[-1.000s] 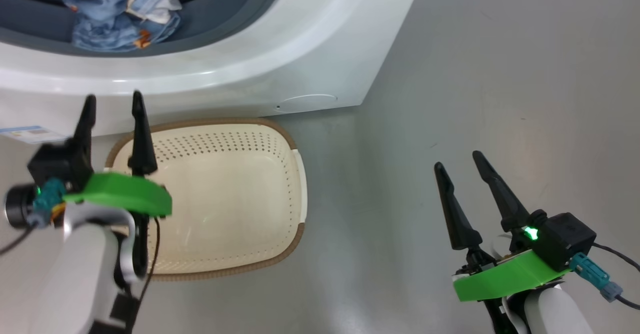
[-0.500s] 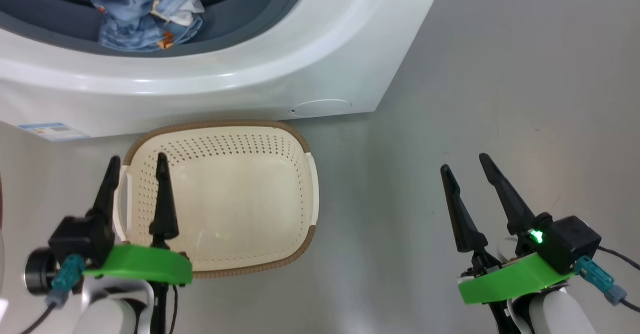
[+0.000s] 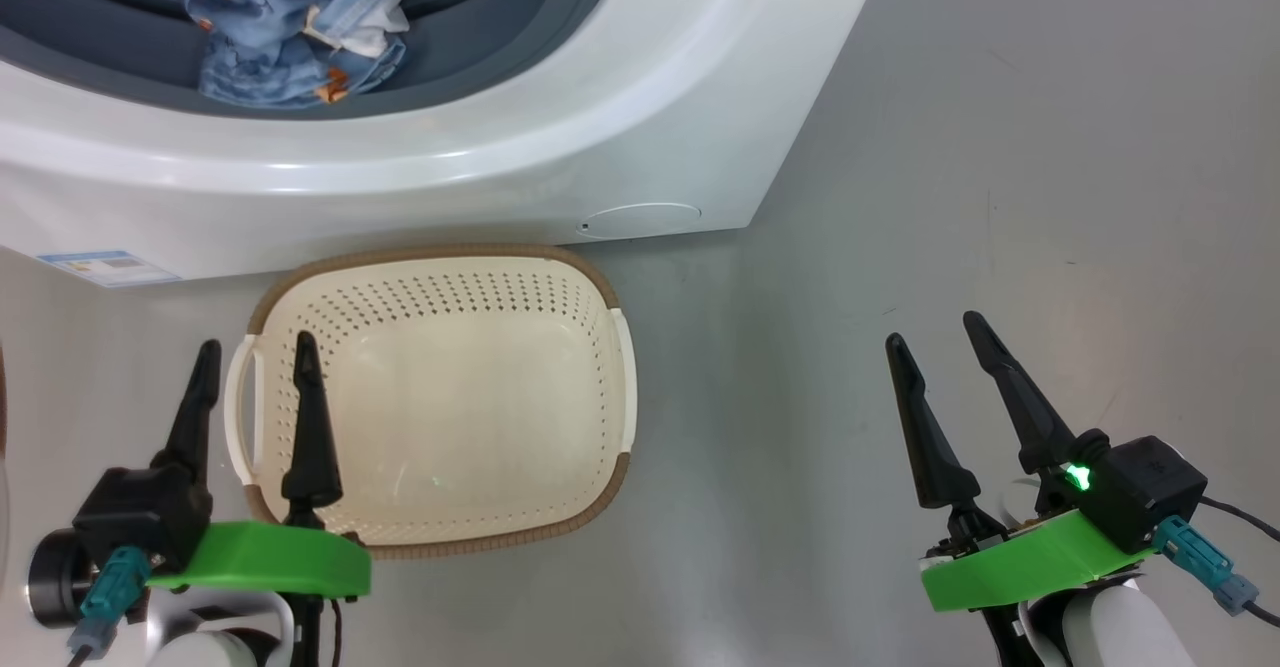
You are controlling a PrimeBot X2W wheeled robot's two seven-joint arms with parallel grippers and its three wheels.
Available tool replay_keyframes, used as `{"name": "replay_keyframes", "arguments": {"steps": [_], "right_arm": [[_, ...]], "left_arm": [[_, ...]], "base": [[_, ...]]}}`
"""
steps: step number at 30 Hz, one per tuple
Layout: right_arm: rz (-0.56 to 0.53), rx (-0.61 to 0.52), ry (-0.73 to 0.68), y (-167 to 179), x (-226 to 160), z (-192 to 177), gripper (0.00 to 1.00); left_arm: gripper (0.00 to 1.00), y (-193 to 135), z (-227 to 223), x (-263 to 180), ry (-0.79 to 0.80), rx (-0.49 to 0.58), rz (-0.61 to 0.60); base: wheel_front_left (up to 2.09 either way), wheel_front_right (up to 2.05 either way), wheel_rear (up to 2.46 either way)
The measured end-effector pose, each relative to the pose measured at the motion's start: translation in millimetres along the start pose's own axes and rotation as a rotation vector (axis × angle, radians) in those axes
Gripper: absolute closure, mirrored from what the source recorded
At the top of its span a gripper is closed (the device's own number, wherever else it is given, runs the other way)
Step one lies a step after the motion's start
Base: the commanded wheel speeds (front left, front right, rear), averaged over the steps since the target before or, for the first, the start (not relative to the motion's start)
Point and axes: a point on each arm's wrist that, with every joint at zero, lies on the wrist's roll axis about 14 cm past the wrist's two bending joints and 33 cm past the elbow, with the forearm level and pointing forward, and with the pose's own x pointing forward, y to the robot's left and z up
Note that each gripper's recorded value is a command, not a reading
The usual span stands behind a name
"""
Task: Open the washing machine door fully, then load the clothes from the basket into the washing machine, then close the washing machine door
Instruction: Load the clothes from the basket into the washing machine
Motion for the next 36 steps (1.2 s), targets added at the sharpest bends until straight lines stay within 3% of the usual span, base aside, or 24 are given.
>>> {"name": "replay_keyframes", "arguments": {"steps": [16,36], "right_arm": [[-0.031,-0.002,0.028,-9.5,-3.4,-9.5,0.0],[-0.095,0.0,0.051,-28.1,-11.2,-15.0,0.0]], "left_arm": [[0.0,-0.6,-21.4,15.6,0.109,0.056,-0.048],[0.0,-52.9,-7.2,121.0,0.126,0.181,-0.212]], "base": [[0.0,0.0,0.0],[0.0,0.0,0.0]]}}
